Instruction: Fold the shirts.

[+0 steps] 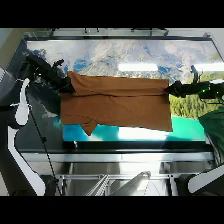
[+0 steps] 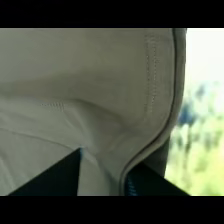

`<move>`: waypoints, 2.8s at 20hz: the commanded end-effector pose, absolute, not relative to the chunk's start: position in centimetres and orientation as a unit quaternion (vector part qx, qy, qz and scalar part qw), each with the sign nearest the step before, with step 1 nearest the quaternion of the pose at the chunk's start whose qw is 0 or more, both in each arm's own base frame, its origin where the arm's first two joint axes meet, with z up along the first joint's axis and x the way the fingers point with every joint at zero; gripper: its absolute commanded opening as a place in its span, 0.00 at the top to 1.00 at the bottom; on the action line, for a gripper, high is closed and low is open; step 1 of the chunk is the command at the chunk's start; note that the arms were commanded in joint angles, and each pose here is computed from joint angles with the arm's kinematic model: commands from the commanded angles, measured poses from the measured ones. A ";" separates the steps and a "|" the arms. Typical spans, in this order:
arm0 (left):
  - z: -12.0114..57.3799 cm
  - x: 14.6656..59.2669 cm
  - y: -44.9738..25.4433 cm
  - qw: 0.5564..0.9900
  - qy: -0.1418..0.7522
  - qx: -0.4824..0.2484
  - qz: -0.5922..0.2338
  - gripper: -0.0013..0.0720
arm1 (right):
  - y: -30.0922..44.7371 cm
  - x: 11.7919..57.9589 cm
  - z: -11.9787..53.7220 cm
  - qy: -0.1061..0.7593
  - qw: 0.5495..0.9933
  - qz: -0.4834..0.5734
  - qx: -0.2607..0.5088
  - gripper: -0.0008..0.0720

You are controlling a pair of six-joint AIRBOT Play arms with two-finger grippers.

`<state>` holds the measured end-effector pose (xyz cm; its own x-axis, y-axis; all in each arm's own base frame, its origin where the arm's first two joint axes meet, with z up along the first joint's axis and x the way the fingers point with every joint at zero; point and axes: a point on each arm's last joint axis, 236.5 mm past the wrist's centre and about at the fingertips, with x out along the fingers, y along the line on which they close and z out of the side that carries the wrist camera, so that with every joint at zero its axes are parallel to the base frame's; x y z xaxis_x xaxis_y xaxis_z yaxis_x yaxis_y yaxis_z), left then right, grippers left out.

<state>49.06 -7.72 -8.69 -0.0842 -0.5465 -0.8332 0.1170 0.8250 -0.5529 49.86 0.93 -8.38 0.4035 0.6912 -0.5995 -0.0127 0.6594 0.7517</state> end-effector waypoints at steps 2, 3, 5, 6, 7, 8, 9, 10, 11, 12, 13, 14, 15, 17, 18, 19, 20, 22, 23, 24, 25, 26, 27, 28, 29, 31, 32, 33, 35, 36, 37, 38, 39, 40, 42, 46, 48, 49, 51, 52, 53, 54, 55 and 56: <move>-7.6 47.7 -6.1 0.632 0.716 -0.194 -0.225 0.01 | 0.7 47.4 -6.3 0.517 0.721 0.251 0.387 0.57; -7.0 47.5 -5.4 0.628 0.718 -0.207 -0.217 0.01 | 0.0 46.6 -5.3 0.521 0.709 0.253 0.403 0.57; -5.5 46.4 -3.4 0.617 0.727 -0.225 -0.202 0.01 | -1.9 44.8 -3.9 0.535 0.696 0.242 0.413 0.57; -4.8 45.8 -2.4 0.613 0.729 -0.235 -0.193 0.01 | -3.0 43.6 -3.7 0.552 0.691 0.227 0.407 0.57; -4.4 45.1 -1.7 0.610 0.731 -0.246 -0.184 0.01 | -3.9 42.1 -4.1 0.574 0.685 0.207 0.398 0.57; -4.1 44.1 -1.1 0.605 0.733 -0.256 -0.177 0.01 | -4.4 40.3 -4.7 0.595 0.679 0.187 0.387 0.57; -4.2 42.9 -0.6 0.600 0.736 -0.263 -0.169 0.01 | -4.5 38.5 -5.5 0.612 0.674 0.171 0.377 0.57; -4.4 41.5 -0.3 0.594 0.739 -0.270 -0.169 0.01 | -4.4 36.5 -6.5 0.630 0.666 0.154 0.368 0.57; -4.8 40.1 -0.2 0.587 0.742 -0.278 -0.167 0.01 | -4.1 34.5 -7.7 0.643 0.659 0.138 0.366 0.57; -5.3 38.5 -0.1 0.580 0.745 -0.286 -0.166 0.01 | -3.5 32.7 -8.7 0.651 0.651 0.126 0.369 0.57; -5.9 36.9 -0.1 0.573 0.746 -0.297 -0.161 0.04 | -2.7 31.1 -9.7 0.660 0.640 0.116 0.376 0.52; -6.6 35.7 -0.1 0.569 0.747 -0.305 -0.157 0.04 | -1.8 29.5 -10.8 0.668 0.625 0.103 0.391 0.32; -7.2 34.6 0.0 0.563 0.749 -0.317 -0.148 0.04 | -0.9 28.2 -11.6 0.674 0.612 0.096 0.402 0.27; -8.5 32.1 -0.2 0.541 0.758 -0.338 -0.138 0.04 | 0.6 26.3 -13.3 0.686 0.594 0.089 0.411 0.27; -9.0 31.2 -0.4 0.532 0.762 -0.343 -0.137 0.04 | 1.1 25.8 -13.8 0.687 0.592 0.088 0.412 0.28; -9.6 30.4 -0.8 0.525 0.765 -0.347 -0.136 0.04 | 1.4 25.7 -14.2 0.685 0.594 0.089 0.411 0.28; -10.1 29.8 -1.2 0.520 0.768 -0.348 -0.138 0.04 | 1.8 26.0 -14.2 0.680 0.600 0.094 0.410 0.28; -10.9 28.7 -2.2 0.512 0.775 -0.342 -0.147 0.03 | 2.8 27.3 -13.8 0.664 0.612 0.111 0.414 0.40; -11.3 28.4 -2.7 0.510 0.777 -0.338 -0.147 0.03 | 3.5 28.0 -13.5 0.653 0.619 0.123 0.417 0.41; -11.7 28.4 -3.0 0.512 0.778 -0.335 -0.145 0.03 | 4.2 28.7 -13.1 0.643 0.626 0.137 0.419 0.59; -11.9 28.5 -3.3 0.516 0.777 -0.330 -0.145 0.04 | 4.8 29.1 -12.7 0.636 0.630 0.148 0.421 0.82; -12.1 28.8 -3.6 0.522 0.776 -0.324 -0.146 0.03 | 5.0 29.4 -12.5 0.631 0.632 0.151 0.424 0.88; -12.3 29.2 -4.1 0.528 0.773 -0.319 -0.147 0.04 | 5.0 29.5 -12.5 0.629 0.633 0.152 0.425 0.96; -12.7 29.6 -4.4 0.537 0.771 -0.310 -0.146 0.03 | 5.0 29.6 -12.5 0.628 0.634 0.151 0.424 0.96; -13.0 30.1 -4.6 0.547 0.767 -0.302 -0.144 0.03 | 5.0 29.6 -12.5 0.628 0.635 0.153 0.423 0.96; -13.5 30.9 -5.1 0.564 0.760 -0.288 -0.143 0.11 | 5.0 29.5 -12.5 0.629 0.635 0.154 0.422 0.97; -13.5 31.2 -5.3 0.569 0.758 -0.282 -0.144 0.14 | 5.0 29.5 -12.5 0.629 0.635 0.154 0.422 0.96; -13.4 31.5 -5.6 0.573 0.757 -0.277 -0.148 0.15 | 5.1 29.5 -12.5 0.629 0.635 0.154 0.422 0.97; -12.6 32.0 -6.1 0.576 0.756 -0.263 -0.165 0.79 | 5.2 29.3 -12.3 0.631 0.631 0.159 0.423 0.97; -12.0 32.5 -6.1 0.581 0.752 -0.256 -0.177 0.96 | 5.4 29.2 -12.2 0.632 0.628 0.161 0.424 0.97; -11.4 33.1 -5.9 0.589 0.746 -0.252 -0.180 0.96 | 5.5 29.1 -12.1 0.633 0.626 0.165 0.425 0.97; -10.7 34.0 -5.7 0.603 0.737 -0.246 -0.181 0.96 | 5.5 29.1 -11.9 0.633 0.625 0.167 0.425 0.97; -10.0 34.9 -5.4 0.616 0.728 -0.243 -0.181 0.96 | 5.6 29.0 -11.8 0.633 0.625 0.169 0.425 0.97; -9.3 35.6 -5.3 0.627 0.719 -0.238 -0.182 0.96 | 5.6 29.0 -11.6 0.632 0.626 0.171 0.424 0.97; -7.9 35.9 -5.3 0.637 0.711 -0.230 -0.190 0.95 | 5.7 29.1 -11.4 0.631 0.627 0.173 0.423 0.97; -6.3 34.1 -5.7 0.615 0.724 -0.216 -0.224 0.95 | 5.7 29.1 -11.3 0.630 0.628 0.174 0.422 0.97; -5.3 32.0 -5.5 0.583 0.740 -0.214 -0.259 0.67 | 5.7 29.0 -11.3 0.631 0.627 0.175 0.423 0.97; -4.8 31.6 -4.8 0.578 0.741 -0.222 -0.259 0.58 | 5.7 29.0 -11.2 0.631 0.626 0.176 0.423 0.97; -4.4 32.2 -2.1 0.612 0.716 -0.248 -0.225 0.58 | 5.7 29.0 -11.2 0.631 0.626 0.176 0.423 0.97; -4.2 32.8 -0.7 0.641 0.686 -0.273 -0.209 0.58 | 5.7 29.0 -11.2 0.631 0.627 0.176 0.422 0.97; -3.6 33.4 0.1 0.669 0.646 -0.310 -0.198 0.58 | 5.7 29.0 -11.3 0.631 0.627 0.175 0.422 0.97; -3.3 33.9 0.9 0.688 0.609 -0.351 -0.182 0.58 | 5.6 29.1 -11.3 0.629 0.630 0.175 0.420 0.97; -3.4 34.0 1.7 0.699 0.578 -0.387 -0.162 0.58 | 5.6 29.3 -11.3 0.625 0.635 0.179 0.418 0.97; -4.1 33.5 2.1 0.701 0.568 -0.407 -0.145 0.43 | 5.7 29.5 -11.2 0.621 0.637 0.182 0.418 0.96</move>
